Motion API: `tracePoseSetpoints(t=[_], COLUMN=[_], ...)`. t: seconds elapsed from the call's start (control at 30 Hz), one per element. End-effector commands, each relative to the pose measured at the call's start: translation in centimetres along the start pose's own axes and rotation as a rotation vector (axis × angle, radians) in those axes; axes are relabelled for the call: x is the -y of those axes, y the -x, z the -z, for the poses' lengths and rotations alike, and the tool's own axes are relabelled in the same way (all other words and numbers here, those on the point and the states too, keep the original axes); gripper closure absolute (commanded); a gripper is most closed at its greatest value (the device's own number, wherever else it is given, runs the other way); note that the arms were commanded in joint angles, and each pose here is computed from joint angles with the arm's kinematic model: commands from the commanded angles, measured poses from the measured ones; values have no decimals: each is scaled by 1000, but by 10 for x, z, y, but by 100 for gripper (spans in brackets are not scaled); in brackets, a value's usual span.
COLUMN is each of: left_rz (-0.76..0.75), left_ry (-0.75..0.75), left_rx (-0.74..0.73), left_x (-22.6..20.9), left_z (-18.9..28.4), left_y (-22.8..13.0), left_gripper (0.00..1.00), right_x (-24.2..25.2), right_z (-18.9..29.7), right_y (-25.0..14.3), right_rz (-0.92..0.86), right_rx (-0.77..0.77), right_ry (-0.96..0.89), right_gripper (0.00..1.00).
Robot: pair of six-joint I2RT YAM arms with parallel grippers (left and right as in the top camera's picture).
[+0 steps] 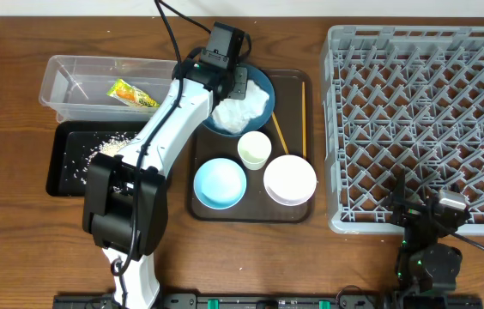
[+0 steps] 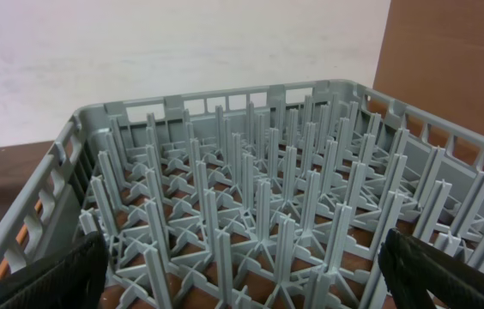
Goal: Sort waste into correct bins and load items into the dishwasher rack
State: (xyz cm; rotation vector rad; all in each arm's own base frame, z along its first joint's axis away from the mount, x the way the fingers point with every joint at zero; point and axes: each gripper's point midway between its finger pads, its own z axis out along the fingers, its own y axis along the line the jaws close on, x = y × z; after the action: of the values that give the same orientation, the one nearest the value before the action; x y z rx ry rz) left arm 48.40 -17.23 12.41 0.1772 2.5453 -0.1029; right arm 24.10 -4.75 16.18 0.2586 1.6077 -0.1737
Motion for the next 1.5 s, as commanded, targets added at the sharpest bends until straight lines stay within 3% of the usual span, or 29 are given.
tracePoseSetpoints(t=[0.0,0.13,0.23,0.67,0.87,1.0,1.13,1.27,1.47], left_rz=[-1,-1,-1,-15,-15,-15,-15,-15,-14], left_ry=[-1,-1,-5,-16,-12,-11,-13,-9,-8], left_rx=[-10,-10,-13,-212,-213,-213,-206,-203,-192], left_x=[-1,-1,0,3,2,2,3,2,2], left_z=[0,0,-1,-60,-63,-63,-61,-61,-60], left_y=[-2,-2,-3,-60,-61,-61,-59,-58,-55], left_gripper=[87,85,71,68,69,81,81,93,94], right_x=[-2,-2,-2,-2,-2,-2,-2,-2,-2], right_z=[0,0,0,0,0,0,0,0,0], right_y=[-2,-2,-2,-2,-2,-2,-2,-2,-2], right_rz=[-10,-10,-10,-10,-10,-10,-10,-10,-10], right_rx=[-6,-6,-6,-6,-6,-6,-6,-6,-6], right_ry=[8,7,8,8,8,7,8,7,8], right_gripper=[1,1,1,1,1,1,1,1,1])
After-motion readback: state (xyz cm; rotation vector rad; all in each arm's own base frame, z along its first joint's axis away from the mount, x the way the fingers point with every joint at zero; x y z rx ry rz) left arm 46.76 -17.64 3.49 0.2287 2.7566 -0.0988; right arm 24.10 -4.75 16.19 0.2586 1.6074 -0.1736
